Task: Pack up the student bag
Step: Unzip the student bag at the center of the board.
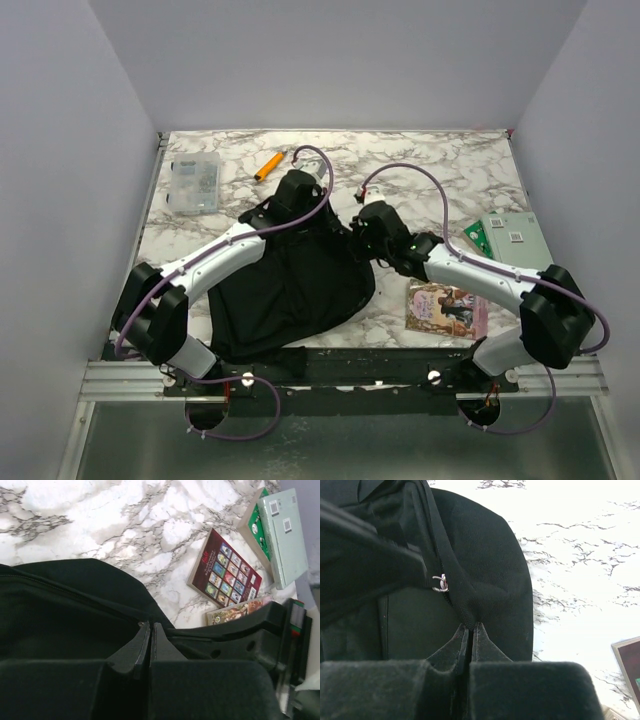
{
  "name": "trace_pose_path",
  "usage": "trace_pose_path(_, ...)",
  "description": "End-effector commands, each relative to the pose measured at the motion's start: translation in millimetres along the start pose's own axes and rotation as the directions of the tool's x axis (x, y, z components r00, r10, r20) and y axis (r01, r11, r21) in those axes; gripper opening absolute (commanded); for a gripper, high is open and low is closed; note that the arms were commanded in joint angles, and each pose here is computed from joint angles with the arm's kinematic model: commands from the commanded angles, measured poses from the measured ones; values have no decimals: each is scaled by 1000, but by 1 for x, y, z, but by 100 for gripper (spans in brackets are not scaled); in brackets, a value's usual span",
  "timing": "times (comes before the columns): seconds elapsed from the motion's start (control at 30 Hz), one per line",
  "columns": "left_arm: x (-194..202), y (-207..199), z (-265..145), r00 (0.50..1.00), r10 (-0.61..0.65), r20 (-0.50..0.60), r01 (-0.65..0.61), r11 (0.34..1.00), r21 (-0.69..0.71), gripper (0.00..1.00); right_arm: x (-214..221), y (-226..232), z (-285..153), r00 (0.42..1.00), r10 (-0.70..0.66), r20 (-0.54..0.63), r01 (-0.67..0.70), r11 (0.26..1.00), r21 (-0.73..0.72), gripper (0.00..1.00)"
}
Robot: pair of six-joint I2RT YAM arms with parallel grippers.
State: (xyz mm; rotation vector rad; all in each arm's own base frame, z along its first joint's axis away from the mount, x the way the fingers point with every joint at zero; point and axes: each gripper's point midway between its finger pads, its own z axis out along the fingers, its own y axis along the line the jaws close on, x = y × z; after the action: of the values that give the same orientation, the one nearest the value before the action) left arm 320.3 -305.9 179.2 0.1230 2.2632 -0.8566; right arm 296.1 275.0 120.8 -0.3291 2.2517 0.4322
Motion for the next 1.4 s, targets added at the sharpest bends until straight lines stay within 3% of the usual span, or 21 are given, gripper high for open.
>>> trace_pose_path(0.0, -32, 29, -7, 997, -6, 73, 13, 996, -88, 0, -3, -12, -13, 999, 8, 35, -9, 999, 31, 1)
trace_pose_path(0.33, -54, 135, -15, 987, -108, 122, 145, 924, -355, 0, 23, -43, -18, 993, 114, 38, -118, 987, 110, 1)
trace_pose_path(0.7, -37, 154, -16, 988, -133, 79, 154, 890, -429, 0, 9, -41, -9, 986, 161, 49, -165, 983, 85, 1)
trace_pose_path(0.83, -34, 146, -15, 982, -176, 64, 187, 902, -389, 0, 5, -34, -5, 988, 153, 30, -155, 986, 60, 1)
trace_pose_path(0.87, -33, 136, -15, 982, -180, 50, 186, 921, -341, 5, 3, -33, -5, 988, 151, 26, -152, 987, 56, 1)
trace_pose_path(0.93, -32, 118, -18, 985, -170, 36, 174, 953, -250, 24, 3, -29, -4, 990, 142, 7, -142, 989, 45, 2)
trace_pose_path(1.0, -32, 101, -26, 986, -162, 25, 164, 971, -173, 40, 4, -29, -2, 990, 142, -16, -141, 989, 44, 11)
trace_pose_path(1.03, -30, 90, -33, 988, -154, 17, 155, 980, -126, 44, 5, -30, -2, 989, 143, -27, -142, 989, 45, 23)
trace_pose_path(1.13, -20, 59, -52, 992, -125, -6, 125, 992, 6, 53, 9, -34, -5, 987, 148, -65, -143, 987, 67, 43)
trace_pose_path(1.37, 50, -3, -90, 994, 8, -113, 16, 976, 218, 60, 12, -39, -35, 979, 178, -100, -168, 980, 102, 61)
